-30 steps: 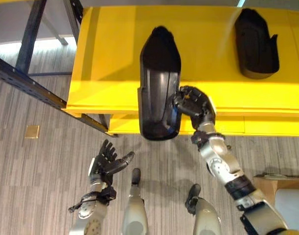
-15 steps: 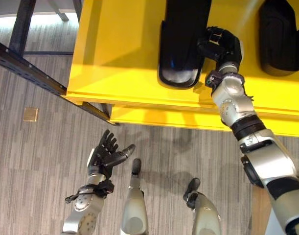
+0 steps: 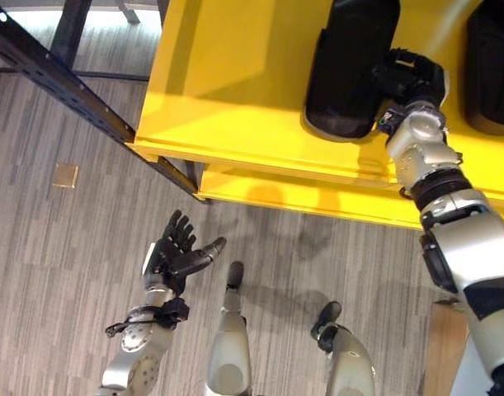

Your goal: Move parts from the plastic box to the shelf.

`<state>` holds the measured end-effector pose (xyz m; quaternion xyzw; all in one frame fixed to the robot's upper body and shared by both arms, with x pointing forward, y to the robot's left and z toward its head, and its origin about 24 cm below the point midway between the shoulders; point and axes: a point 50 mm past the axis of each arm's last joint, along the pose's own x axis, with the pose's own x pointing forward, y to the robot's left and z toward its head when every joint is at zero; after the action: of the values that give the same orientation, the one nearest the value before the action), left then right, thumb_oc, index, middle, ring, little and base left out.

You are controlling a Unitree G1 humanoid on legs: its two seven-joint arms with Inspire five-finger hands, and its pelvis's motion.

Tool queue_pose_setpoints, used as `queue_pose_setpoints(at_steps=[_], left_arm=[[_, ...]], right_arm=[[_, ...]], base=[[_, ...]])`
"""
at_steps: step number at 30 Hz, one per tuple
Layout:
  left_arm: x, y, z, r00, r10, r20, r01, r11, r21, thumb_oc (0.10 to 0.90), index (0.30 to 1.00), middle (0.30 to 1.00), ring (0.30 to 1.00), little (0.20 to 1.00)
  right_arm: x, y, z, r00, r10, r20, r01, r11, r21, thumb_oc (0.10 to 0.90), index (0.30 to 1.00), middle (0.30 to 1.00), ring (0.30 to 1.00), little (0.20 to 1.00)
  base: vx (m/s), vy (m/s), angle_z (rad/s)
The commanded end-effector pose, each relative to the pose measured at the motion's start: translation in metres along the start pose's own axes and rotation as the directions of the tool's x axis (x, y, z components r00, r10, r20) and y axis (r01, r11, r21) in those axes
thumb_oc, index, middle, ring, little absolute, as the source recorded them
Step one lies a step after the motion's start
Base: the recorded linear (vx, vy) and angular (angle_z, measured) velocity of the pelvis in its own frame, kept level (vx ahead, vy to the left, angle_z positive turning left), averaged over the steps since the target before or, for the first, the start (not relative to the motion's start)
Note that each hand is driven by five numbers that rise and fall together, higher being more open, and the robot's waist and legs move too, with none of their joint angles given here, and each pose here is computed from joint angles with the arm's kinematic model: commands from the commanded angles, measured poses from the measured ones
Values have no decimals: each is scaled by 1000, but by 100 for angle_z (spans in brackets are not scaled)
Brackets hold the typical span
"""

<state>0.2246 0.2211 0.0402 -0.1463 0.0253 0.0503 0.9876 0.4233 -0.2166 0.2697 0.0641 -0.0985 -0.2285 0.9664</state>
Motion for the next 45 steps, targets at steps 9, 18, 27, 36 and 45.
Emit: queue_pose_setpoints(at_steps=[9,18,27,36,45], left_arm=[[6,-28,36,970,-143,195,145,989,7,900,1000,1000,1000,1000],[7,-31,36,969,-146,198,149,989,-1,900,1000,1000,1000,1000],[8,-31,34,972,-131,195,135,991,-9,900,1000,1000,1000,1000],[8,-26,34,976,-96,196,101,995,-14,900,1000,1000,1000,1000],[6,-19,34,979,-65,193,71,997,-22,900,1000,1000,1000,1000]], right_arm=[[9,-15,64,981,-35,192,58,991,-118,400,300,300,300,300],[11,-24,69,978,-62,200,91,986,-139,400,300,300,300,300],[11,-24,70,976,-89,198,110,989,-100,900,1000,1000,1000,1000],[2,4,70,973,-30,230,43,998,-49,900,1000,1000,1000,1000],[-18,42,81,940,85,330,-85,996,-17,900,1000,1000,1000,1000]], base=[[8,3,3],[2,2,1],[0,0,0],[0,0,0],[-3,5,-2]])
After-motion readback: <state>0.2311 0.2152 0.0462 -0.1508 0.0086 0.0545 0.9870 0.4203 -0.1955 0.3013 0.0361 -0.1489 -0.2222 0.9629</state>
